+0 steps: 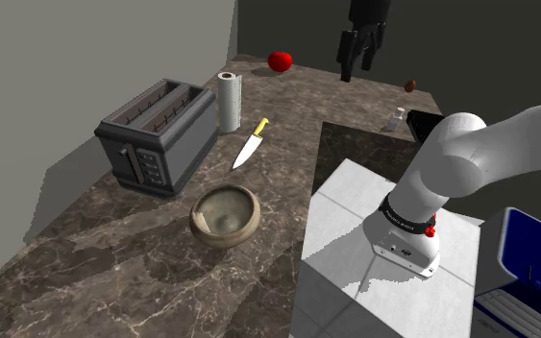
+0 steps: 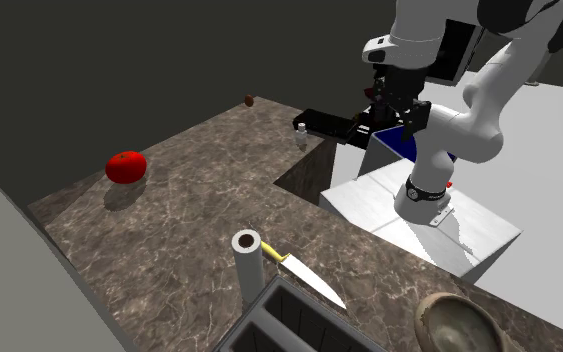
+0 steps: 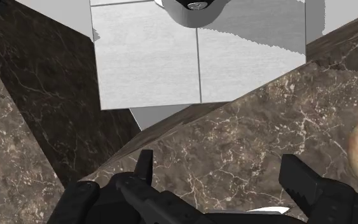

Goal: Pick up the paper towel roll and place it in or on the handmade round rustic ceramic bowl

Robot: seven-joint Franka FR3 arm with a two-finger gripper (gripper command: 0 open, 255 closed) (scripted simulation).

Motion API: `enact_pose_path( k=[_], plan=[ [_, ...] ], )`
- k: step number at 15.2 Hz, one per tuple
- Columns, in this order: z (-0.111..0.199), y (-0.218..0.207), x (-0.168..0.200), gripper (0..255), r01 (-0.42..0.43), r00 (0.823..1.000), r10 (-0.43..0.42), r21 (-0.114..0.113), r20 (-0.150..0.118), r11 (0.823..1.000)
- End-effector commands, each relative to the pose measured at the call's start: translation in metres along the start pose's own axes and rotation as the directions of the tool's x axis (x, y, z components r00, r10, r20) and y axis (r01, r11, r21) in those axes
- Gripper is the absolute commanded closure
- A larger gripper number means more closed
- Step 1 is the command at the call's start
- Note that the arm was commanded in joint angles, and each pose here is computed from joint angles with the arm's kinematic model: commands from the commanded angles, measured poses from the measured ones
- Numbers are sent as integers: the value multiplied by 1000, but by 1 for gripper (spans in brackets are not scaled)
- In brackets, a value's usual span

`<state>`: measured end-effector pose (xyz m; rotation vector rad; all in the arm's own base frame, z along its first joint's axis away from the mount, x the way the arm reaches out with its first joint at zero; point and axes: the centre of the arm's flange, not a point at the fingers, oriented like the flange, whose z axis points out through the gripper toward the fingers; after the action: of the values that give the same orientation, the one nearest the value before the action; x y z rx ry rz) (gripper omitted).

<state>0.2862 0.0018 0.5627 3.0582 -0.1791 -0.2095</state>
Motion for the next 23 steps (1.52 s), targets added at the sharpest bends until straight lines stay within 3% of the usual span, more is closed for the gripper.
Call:
enact_pose_path(
  k=[1, 23],
  plan=[
    [0, 0, 0, 0, 0, 1000, 0, 0, 0, 1000],
    [50, -51, 261, 0, 88, 987, -86, 6, -132, 996]
  ],
)
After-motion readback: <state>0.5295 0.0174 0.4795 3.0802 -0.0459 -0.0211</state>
